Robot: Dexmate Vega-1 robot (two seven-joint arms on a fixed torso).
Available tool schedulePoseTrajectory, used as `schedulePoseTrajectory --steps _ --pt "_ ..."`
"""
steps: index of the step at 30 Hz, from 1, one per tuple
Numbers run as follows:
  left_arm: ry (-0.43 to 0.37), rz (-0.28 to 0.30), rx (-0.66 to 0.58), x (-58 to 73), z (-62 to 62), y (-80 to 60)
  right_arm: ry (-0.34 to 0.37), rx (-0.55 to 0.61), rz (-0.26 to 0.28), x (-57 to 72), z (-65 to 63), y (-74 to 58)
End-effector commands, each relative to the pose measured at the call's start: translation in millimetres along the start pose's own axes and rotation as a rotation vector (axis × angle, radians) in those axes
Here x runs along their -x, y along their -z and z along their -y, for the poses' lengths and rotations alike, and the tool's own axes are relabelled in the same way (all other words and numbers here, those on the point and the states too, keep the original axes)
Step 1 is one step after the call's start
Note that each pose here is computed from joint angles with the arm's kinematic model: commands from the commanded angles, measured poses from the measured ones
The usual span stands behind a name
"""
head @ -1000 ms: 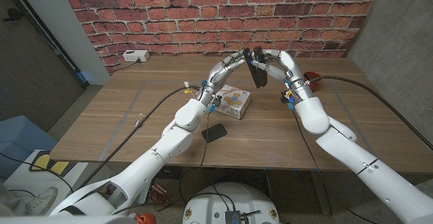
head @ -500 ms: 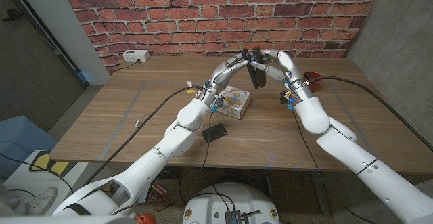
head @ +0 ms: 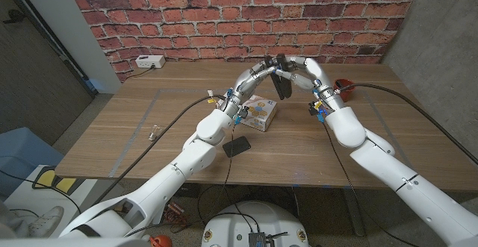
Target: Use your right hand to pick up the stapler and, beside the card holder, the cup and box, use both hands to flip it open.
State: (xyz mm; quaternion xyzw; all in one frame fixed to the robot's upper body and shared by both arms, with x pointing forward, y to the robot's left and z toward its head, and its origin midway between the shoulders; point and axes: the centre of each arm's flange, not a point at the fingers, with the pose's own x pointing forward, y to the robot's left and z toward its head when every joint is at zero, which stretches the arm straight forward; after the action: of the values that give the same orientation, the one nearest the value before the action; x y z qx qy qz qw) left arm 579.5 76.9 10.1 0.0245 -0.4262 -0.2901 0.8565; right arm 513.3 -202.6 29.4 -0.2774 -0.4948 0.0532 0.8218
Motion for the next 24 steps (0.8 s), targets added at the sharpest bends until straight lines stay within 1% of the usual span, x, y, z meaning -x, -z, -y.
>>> schedulePoseTrajectory --steps 1,15,24 --pt "-0.001 0.006 0.027 2.3 1.0 1.7 -0.031 -0.016 0.015 0.2 -0.9 0.5" --pt "-0.024 0.012 0.06 1.4 3.9 3.8 -0.036 -0.024 0.012 -0.3 1.0 2.8" --pt "-0.019 0.01 0.076 -0.5 7.3 5.5 -0.041 -0.027 0.006 0.3 0.8 4.4"
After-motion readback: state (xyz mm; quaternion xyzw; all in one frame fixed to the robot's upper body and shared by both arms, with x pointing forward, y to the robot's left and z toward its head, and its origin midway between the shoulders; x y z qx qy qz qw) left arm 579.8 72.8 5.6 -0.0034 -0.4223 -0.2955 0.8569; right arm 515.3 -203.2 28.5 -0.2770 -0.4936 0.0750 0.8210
